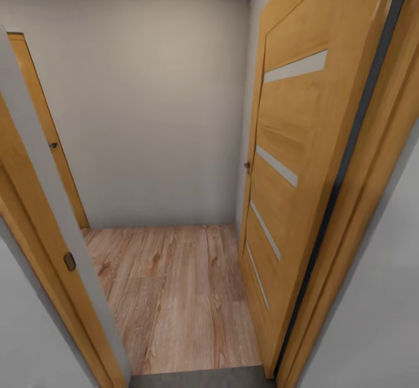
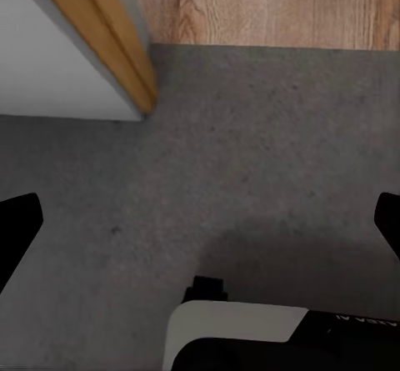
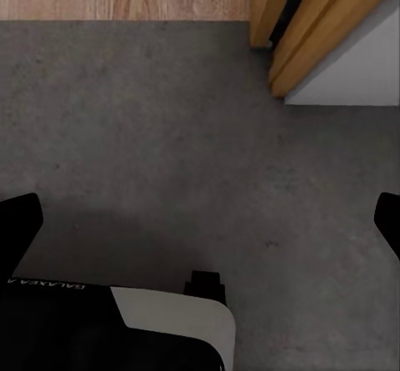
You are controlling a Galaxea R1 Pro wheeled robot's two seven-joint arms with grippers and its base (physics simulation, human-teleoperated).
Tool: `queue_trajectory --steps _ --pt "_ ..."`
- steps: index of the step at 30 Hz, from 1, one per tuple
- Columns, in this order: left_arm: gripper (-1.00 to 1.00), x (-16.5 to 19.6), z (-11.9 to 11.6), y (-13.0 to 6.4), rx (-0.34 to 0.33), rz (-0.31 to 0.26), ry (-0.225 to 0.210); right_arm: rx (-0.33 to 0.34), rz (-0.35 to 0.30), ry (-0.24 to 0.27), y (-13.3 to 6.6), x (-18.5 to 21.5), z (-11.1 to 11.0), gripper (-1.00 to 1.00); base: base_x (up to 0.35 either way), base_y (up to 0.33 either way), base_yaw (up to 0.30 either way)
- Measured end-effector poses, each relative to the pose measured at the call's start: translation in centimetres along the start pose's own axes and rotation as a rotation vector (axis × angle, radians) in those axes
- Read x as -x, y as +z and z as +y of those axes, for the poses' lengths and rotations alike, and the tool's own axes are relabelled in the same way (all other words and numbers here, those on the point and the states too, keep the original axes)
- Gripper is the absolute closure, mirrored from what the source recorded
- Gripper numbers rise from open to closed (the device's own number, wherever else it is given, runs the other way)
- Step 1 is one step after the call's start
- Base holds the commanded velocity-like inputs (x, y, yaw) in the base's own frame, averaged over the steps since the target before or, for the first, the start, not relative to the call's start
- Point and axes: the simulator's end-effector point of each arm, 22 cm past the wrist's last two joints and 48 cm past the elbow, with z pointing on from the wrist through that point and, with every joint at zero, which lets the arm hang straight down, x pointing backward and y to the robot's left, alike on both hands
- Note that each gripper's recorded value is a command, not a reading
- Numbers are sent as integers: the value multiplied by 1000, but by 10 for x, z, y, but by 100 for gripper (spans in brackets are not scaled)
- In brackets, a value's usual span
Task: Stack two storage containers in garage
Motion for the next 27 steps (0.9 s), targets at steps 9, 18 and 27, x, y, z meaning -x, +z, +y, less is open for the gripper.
queue_trajectory --steps 9,18,27 --pt "-100 0 -1 0 -2 -1 -1 0 0 0 0 0 0 -100 0 0 43" --pt "-100 0 -1 0 -2 -1 -1 0 0 0 0 0 0 -100 87 0 0" --pt "-100 0 0 0 0 0 0 0 -1 0 0 0 0 -100 312 0 0"
